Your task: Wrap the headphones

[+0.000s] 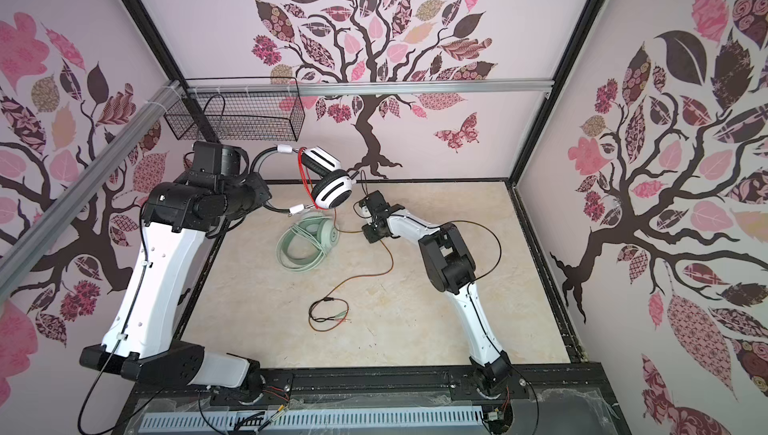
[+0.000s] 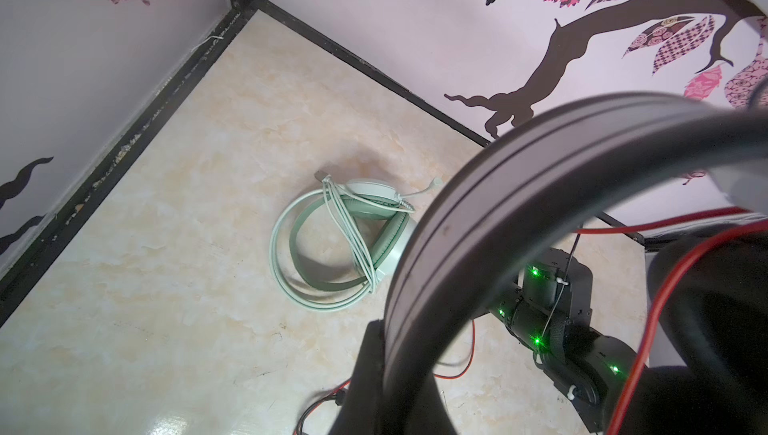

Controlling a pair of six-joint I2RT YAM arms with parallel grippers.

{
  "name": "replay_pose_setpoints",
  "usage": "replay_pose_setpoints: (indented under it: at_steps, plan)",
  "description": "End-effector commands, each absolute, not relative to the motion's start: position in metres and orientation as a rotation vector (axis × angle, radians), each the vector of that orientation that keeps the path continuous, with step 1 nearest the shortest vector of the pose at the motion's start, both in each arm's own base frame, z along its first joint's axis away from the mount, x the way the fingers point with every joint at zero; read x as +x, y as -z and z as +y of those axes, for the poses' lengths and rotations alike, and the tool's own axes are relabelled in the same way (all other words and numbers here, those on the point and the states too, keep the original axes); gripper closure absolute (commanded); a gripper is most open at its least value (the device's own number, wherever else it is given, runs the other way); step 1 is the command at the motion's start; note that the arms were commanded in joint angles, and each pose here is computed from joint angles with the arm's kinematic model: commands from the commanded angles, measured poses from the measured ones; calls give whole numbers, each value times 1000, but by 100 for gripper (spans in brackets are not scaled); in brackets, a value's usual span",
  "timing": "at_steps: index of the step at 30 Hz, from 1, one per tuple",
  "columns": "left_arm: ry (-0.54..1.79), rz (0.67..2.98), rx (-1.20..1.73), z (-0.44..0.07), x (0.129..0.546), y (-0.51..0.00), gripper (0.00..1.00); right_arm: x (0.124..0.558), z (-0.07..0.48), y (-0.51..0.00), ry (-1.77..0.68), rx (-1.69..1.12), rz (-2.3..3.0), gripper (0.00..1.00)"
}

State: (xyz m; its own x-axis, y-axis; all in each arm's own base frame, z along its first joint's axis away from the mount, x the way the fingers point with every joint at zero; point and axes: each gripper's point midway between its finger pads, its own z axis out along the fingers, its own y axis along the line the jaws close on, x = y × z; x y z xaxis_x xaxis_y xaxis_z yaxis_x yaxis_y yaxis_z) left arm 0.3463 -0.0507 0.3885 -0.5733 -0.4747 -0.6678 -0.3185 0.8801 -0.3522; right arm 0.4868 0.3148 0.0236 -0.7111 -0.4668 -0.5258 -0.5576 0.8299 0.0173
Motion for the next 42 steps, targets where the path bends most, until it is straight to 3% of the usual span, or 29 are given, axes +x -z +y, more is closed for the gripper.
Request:
replay_pose_setpoints:
  at_steps: [1,9,17,23,29,42]
  plan:
    - [347,2076,-560,-53,345,-436,100,459,300,-2,-227,-783,2606,97]
    - [325,2070,-562,-51,351,-437,100,403,288,-56,-376,-771,2567,100]
    - [256,2048,-609,-44,374,-437,100,272,277,-88,-374,-895,2527,100]
    - [107,2018,-645,-27,392,-434,100,203,271,-132,-294,-949,2456,100]
    - [-27,1995,-663,-12,402,-431,100,175,250,-196,-304,-905,2376,100]
    - [-48,1929,-778,-7,429,-422,100,144,241,-282,-491,-954,2279,100]
